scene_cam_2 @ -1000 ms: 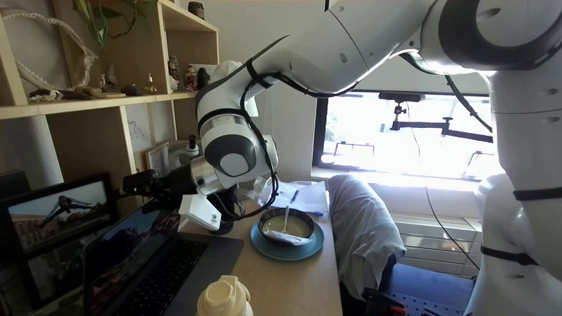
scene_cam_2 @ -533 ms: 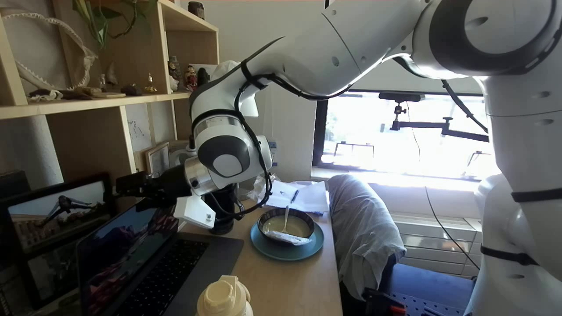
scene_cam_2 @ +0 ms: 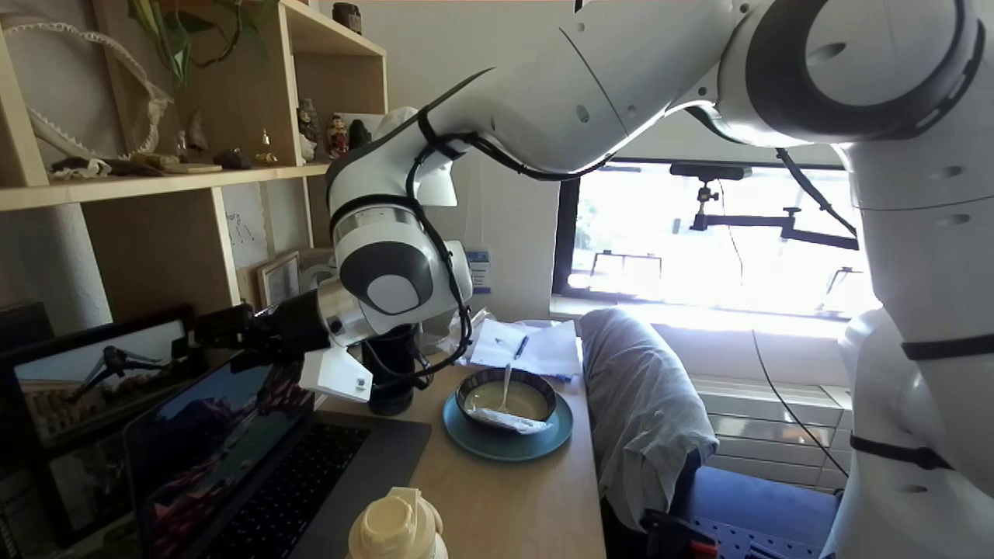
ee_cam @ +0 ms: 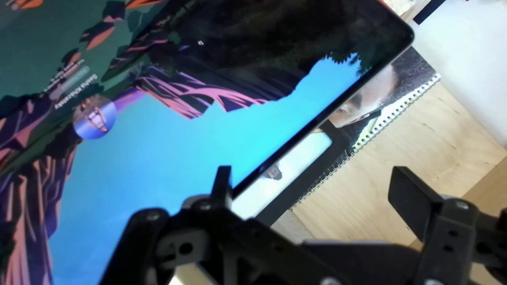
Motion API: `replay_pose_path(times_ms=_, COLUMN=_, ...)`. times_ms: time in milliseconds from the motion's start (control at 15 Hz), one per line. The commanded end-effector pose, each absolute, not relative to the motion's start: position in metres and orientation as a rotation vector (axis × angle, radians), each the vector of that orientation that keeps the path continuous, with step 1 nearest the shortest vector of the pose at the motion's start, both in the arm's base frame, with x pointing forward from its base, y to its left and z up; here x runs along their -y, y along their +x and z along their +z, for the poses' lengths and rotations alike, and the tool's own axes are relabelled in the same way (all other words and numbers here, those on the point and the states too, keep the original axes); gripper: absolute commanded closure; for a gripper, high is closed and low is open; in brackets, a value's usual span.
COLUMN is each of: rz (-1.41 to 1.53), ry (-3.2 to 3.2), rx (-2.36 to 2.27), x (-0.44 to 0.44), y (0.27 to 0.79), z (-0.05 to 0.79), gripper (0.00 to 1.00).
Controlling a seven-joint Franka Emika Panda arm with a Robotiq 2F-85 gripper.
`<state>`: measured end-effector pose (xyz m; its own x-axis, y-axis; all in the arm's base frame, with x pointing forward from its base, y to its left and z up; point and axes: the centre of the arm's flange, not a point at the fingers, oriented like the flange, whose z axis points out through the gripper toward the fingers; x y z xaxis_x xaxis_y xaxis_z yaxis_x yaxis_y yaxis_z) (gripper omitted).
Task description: Open the laptop
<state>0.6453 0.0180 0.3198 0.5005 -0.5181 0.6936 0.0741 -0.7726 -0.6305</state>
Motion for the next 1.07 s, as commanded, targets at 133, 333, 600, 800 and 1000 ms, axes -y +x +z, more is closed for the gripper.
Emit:
replay_pose_path(times_ms=133, rz=-1.329, ry=-2.113, rx=-0.245, x=-0.036, y=0.655, z=0.338, gripper=0.00)
replay_pose_path(times_ms=333, rz=-1.346, ry=-2.122, rx=-0.202, x=-0.041, y=0.650, z=0.349, gripper=0.00)
replay_pose_path(times_ms=600, rz=-1.319, ry=-2.145, rx=-0.254, x=-0.045, y=0.630, z=0.368, gripper=0.00)
replay_pose_path(times_ms=800, rz=-1.284, ry=-2.211, rx=-0.381, x=-0.039, y=0.594, z=0.391, gripper=0.00)
replay_pose_path(times_ms=1000, rz=-1.246, ry=-2.263, rx=-0.499, x=-0.032, y=0.550, z=0.418, gripper=0.00)
